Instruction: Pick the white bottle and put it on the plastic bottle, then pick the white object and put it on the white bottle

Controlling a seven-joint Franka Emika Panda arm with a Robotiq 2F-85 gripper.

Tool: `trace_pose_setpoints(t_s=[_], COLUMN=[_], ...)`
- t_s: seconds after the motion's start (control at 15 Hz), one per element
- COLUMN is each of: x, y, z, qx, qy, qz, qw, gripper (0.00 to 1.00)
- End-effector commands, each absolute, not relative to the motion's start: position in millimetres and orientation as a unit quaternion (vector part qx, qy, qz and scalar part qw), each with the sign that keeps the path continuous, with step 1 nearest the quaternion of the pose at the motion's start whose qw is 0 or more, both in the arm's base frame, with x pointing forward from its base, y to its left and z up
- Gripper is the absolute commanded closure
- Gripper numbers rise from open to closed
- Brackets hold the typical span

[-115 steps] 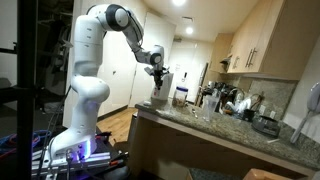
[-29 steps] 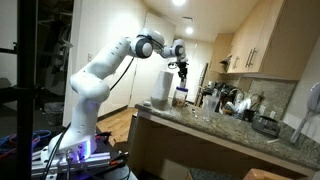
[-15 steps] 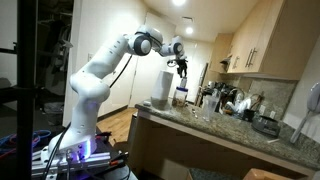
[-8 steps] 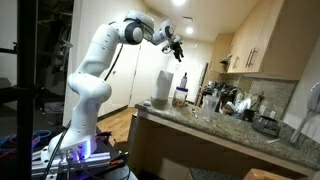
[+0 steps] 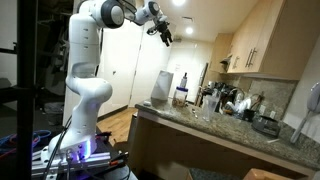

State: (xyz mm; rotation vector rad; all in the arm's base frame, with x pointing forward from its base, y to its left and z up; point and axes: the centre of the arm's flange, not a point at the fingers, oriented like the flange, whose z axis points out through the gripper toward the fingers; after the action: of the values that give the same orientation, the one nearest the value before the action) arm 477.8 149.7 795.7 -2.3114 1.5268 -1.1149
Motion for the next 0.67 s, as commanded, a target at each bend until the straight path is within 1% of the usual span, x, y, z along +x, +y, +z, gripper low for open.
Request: trace_pose_setpoints(t_s=[0.0, 0.13, 0.33, 0.4, 0.47, 0.6], x=[397.3, 371.6, 367.3, 378.2, 376.1, 375.3], y=[126.3, 107.7, 75.8, 103.5, 95.4, 96.7], z=[751.3, 719.9, 662.3, 706.6, 695.5, 700.5], qx=[-0.782, -0.784, -0.773, -0.784, -0.782, -0.78], qy=[0.538, 0.563, 0.608, 0.585, 0.591, 0.591], qz=[-0.315, -0.259, -0.178, -0.206, -0.198, -0.204], qw=[-0.003, -0.032, 0.003, -0.012, -0.016, -0.015], gripper=[0.0, 0.0, 0.0, 0.0, 0.0, 0.0])
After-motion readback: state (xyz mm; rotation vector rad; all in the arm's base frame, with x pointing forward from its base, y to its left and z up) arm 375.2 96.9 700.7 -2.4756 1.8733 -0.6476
